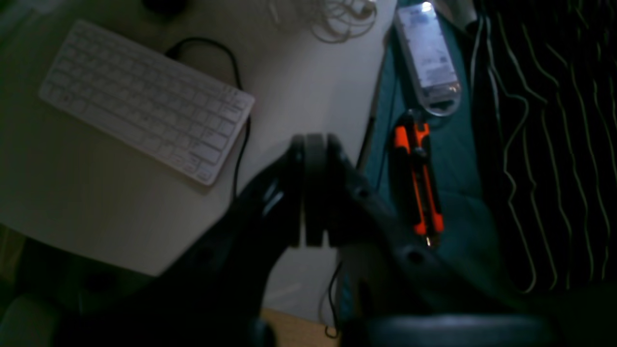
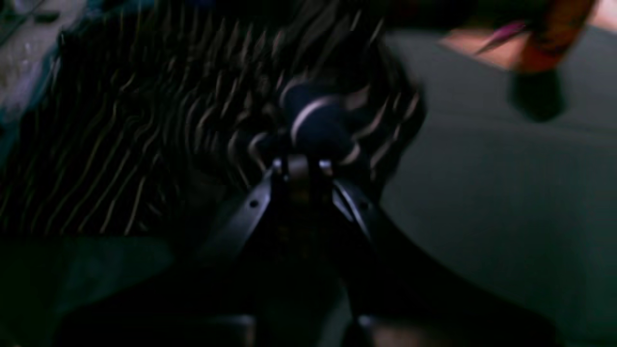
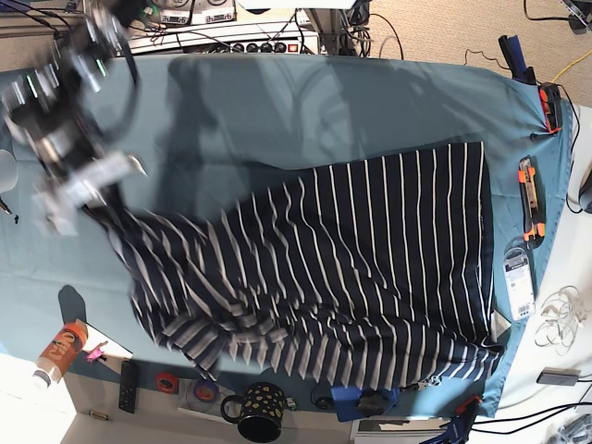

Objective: Layout the t-shirt on the table in an organized manner, then fold the t-shirt properly
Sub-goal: 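Grasp the bunched shirt edge with the right gripper and drag it outward, then pull the shirt corner with the right gripper to spread it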

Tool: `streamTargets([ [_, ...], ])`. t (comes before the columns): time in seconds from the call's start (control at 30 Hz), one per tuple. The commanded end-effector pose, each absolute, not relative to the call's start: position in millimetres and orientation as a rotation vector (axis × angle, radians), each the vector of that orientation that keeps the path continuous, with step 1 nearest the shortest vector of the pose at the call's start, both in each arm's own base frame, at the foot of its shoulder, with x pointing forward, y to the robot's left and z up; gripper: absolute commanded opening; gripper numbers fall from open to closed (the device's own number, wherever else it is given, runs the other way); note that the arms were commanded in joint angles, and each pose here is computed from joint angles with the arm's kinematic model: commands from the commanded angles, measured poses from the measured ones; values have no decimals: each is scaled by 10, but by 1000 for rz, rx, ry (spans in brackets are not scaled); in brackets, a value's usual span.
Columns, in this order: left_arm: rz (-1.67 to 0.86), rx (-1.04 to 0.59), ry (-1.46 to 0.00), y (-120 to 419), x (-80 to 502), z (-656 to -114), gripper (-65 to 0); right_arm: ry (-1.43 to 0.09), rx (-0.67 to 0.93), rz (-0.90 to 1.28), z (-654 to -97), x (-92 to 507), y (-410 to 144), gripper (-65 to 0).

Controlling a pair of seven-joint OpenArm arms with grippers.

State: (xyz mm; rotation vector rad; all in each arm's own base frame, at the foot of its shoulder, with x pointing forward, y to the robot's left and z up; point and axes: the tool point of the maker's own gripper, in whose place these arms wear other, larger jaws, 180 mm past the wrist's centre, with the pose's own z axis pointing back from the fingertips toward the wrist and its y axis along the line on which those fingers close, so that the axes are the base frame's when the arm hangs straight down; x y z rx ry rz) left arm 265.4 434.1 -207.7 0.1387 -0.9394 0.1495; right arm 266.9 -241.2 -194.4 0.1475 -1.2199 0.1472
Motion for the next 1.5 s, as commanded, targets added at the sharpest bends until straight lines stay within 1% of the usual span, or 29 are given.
streamTargets([
  [0.0,126,168,-1002,4378,2717,-1852,-650,-1313,117,149,-1717,2676,-2491,-650],
  [0.07,125,168,-1004,4378,2720,-1848,-650,-1327,68,103,-1668,2606,-2678,-650],
  [0.1,124,163,-1008,4369,2725,-1844,-650,-1325,68,99,-1654,2572,-2712,-650],
  [0.2,123,153,-1009,4355,2727,-1848,-650,-1329,60,151,-1595,2515,-2732,-650],
  [0.3,121,141,-1019,4337,2741,-1833,-650,-1370,-25,139,-1514,2644,-2902,-650],
  [0.37,119,127,-1030,4313,2753,-1821,-650,-1371,-64,125,-1563,2817,-3047,-650],
  [0.43,119,127,-1030,4314,2753,-1821,-650,-1330,-55,113,-1743,3034,-3152,-650],
  [0.53,119,127,-1030,4314,2753,-1821,-650,-1225,-3,104,-2141,3354,-3221,-650],
  [0.63,119,127,-1030,4314,2753,-1821,-650,-1125,67,113,-2466,3594,-3175,-650],
  [0.67,119,127,-1031,4314,2753,-1820,-650,-1103,90,120,-2532,3654,-3143,-641],
  [0.73,119,127,-1032,4314,2754,-1818,-650,-1077,123,140,-2607,3758,-3054,-484],
  [0.77,119,127,-1033,4313,2756,-1817,-650,-1072,133,150,-2613,3792,-3011,-421],
  [0.8,119,127,-1033,4314,2756,-1817,-650,-1071,137,163,-2601,3820,-2971,-394],
  [0.83,119,127,-1033,4313,2755,-1818,-650,-1068,146,171,-2565,3840,-2939,-392],
  [0.9,120,129,-1030,4317,2752,-1821,-650,-1050,194,175,-2463,3813,-2879,-392],
  [0.93,121,130,-1027,4318,2748,-1830,-650,-1072,230,176,-2348,3792,-2847,-393],
  [1.0,121,128,-1027,4315,2749,-1833,-650,-1168,288,170,-2024,3717,-2837,-393],
  [1.07,121,128,-1027,4315,2749,-1833,-650,-1260,243,137,-1731,3596,-3013,-393],
  [1.13,121,127,-1017,4313,2739,-1849,-650,-1290,165,70,-1613,3438,-3293,-393],
  [1.23,123,126,-993,4312,2716,-1886,-650,-1251,100,-20,-1721,3190,-3643,-393],
  [1.3,123,119,-996,4300,2719,-1891,-650,-1188,84,-44,-1899,3044,-3751,-393],
  [1.47,139,72,-1003,4212,2724,-1985,-650,-971,140,-81,-2569,2748,-3757,-393],
])
